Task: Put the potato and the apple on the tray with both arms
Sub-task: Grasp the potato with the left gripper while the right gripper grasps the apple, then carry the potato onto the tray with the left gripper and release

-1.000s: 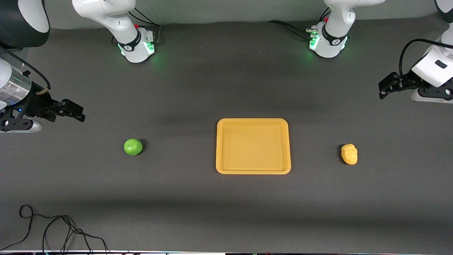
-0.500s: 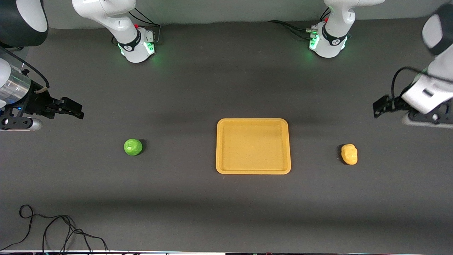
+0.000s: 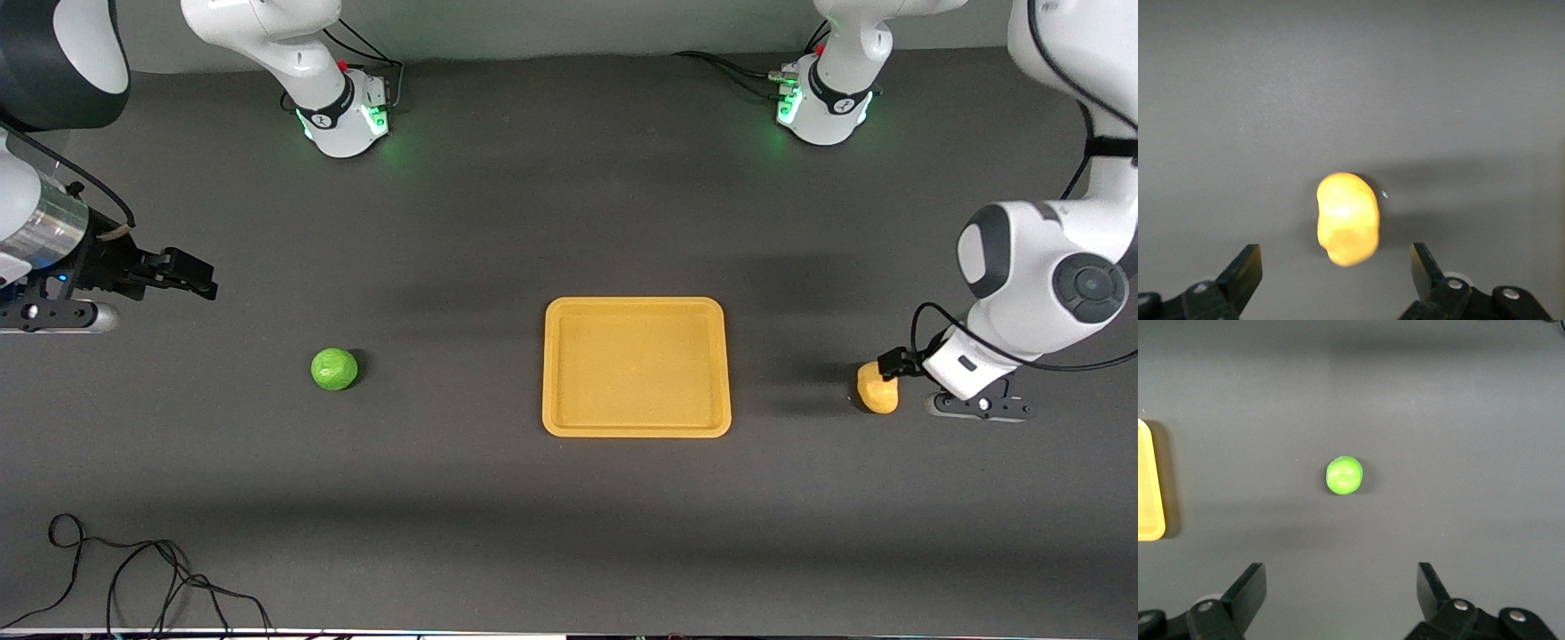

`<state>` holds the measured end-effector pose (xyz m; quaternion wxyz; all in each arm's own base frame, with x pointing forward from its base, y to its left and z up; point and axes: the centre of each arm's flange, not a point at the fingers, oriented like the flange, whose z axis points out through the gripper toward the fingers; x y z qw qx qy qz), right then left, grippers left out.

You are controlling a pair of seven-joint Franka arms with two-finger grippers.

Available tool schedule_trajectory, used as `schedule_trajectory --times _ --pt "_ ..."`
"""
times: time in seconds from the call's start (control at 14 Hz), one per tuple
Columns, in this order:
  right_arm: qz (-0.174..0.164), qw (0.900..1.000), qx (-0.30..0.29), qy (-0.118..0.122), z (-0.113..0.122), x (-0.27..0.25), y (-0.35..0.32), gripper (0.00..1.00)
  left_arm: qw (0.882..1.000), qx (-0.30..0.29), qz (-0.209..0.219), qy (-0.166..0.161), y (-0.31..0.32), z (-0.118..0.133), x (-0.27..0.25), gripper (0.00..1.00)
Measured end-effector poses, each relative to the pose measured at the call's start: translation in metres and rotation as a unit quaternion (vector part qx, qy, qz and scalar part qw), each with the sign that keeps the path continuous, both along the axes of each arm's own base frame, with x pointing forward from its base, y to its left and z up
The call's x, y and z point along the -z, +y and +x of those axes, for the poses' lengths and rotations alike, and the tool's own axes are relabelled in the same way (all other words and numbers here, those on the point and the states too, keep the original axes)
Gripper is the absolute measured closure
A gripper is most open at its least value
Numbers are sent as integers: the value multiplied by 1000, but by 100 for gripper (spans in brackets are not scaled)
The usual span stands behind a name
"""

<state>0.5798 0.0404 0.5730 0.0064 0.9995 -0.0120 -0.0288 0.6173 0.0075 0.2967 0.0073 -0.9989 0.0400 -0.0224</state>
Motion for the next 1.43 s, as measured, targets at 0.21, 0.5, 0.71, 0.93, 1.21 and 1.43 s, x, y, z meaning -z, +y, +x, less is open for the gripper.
schedule_trajectory --times 0.21,0.5,0.71,0.93,1.21,1.43 --pt "-4 1000 -12 -1 16 33 6 0 1000 -4 -3 -24 5 -10 56 0" --pt "-14 999 -37 -31 25 105 26 0 1000 -9 -5 -20 4 -18 87 0" --pt "-12 999 -35 -8 19 175 25 0 1000 -9 -5 -17 4 -19 91 15" --pt "-11 999 -32 -7 7 244 21 0 1000 -13 -6 -17 3 -19 90 42" --pt "-10 999 -33 -41 1 295 20 0 1000 -25 -8 -8 -8 -15 67 42" --pt "-13 998 -35 -51 2 334 19 0 999 -48 -6 20 -57 -11 -4 42"
